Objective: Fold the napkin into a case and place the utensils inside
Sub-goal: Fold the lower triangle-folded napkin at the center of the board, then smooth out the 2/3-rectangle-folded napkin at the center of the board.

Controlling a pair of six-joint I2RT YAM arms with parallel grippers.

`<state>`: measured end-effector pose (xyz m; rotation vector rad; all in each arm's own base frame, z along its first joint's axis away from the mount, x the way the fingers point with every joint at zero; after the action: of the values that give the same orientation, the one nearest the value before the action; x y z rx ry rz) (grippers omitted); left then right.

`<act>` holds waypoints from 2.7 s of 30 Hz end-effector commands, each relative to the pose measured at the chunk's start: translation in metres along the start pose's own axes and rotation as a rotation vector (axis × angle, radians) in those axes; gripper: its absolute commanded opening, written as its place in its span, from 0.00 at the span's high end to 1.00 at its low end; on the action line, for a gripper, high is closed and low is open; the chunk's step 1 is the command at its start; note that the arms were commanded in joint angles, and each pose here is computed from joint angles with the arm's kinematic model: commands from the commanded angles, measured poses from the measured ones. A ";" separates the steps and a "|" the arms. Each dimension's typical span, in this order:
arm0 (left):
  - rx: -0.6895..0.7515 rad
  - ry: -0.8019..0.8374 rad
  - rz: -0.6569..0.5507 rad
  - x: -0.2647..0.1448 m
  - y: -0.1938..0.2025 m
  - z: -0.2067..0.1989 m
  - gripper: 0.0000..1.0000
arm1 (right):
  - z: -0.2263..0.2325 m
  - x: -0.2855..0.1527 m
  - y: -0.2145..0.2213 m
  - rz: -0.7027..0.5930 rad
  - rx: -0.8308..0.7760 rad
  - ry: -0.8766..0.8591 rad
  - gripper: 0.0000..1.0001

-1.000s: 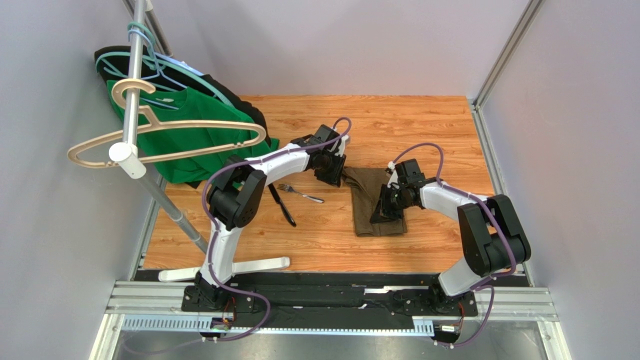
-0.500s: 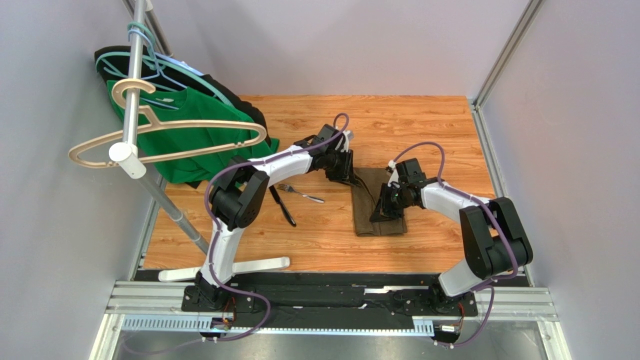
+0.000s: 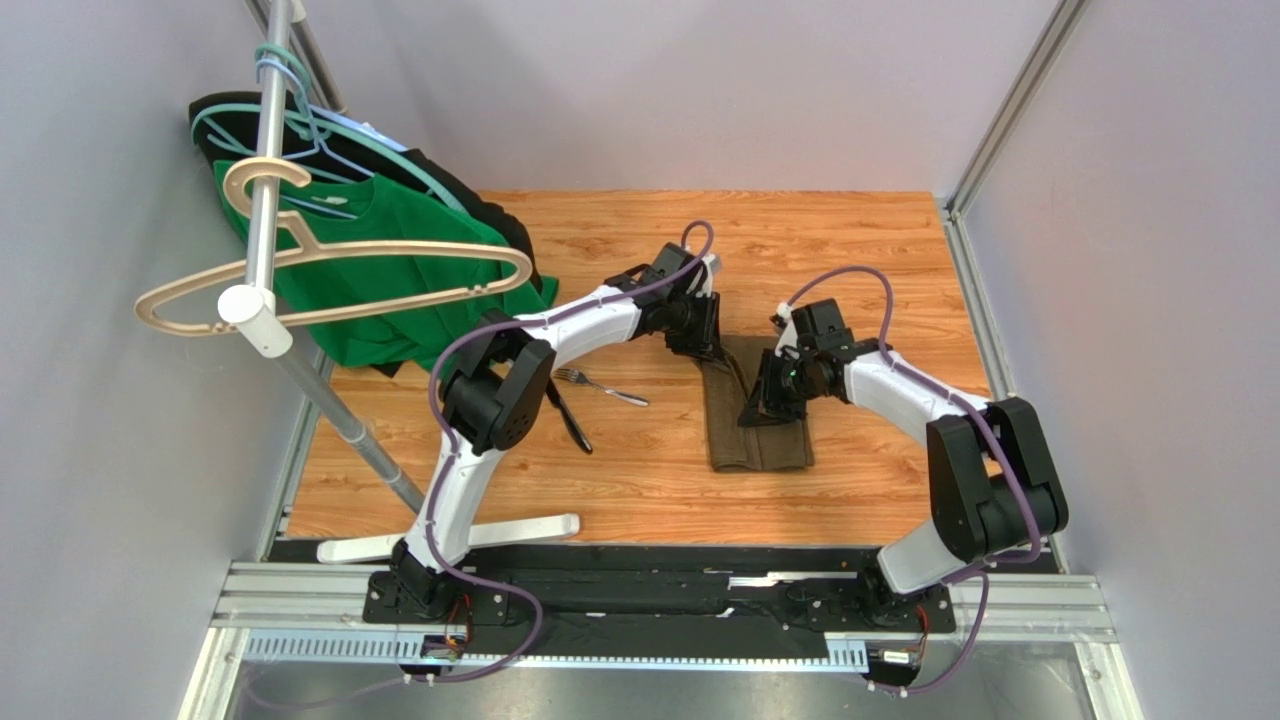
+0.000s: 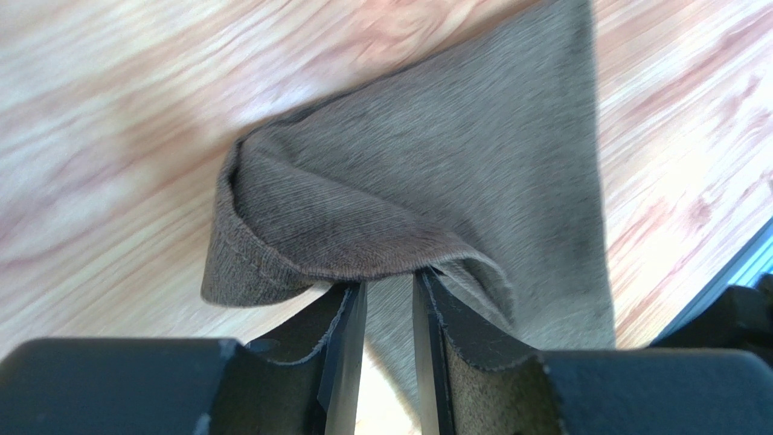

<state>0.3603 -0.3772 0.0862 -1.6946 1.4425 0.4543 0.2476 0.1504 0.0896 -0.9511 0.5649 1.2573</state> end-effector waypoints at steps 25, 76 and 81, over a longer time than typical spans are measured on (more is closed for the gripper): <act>0.135 0.188 -0.133 0.037 -0.034 -0.050 0.69 | -0.039 0.002 -0.126 -0.273 0.107 0.124 1.00; 0.461 -0.145 -0.182 -0.006 -0.071 -0.001 0.51 | -0.069 0.037 -0.116 -0.210 0.177 0.121 1.00; 0.438 -0.073 -0.174 0.006 -0.074 -0.011 0.53 | -0.067 0.036 -0.117 -0.211 0.176 0.116 1.00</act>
<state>0.4178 -0.3718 0.0940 -1.3790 1.2088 0.2135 0.3721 0.1142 0.0642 -0.8930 0.6145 0.9711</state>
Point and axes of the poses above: each gripper's point midway between its finger pads, its own x axis out along the fingers, its own z axis along the line the jaws close on, y = z × x, the point moved 5 cm from there along -x, back along the fingers, and after that the axes turned 8 degrees about -x, right-handed, at the moved point
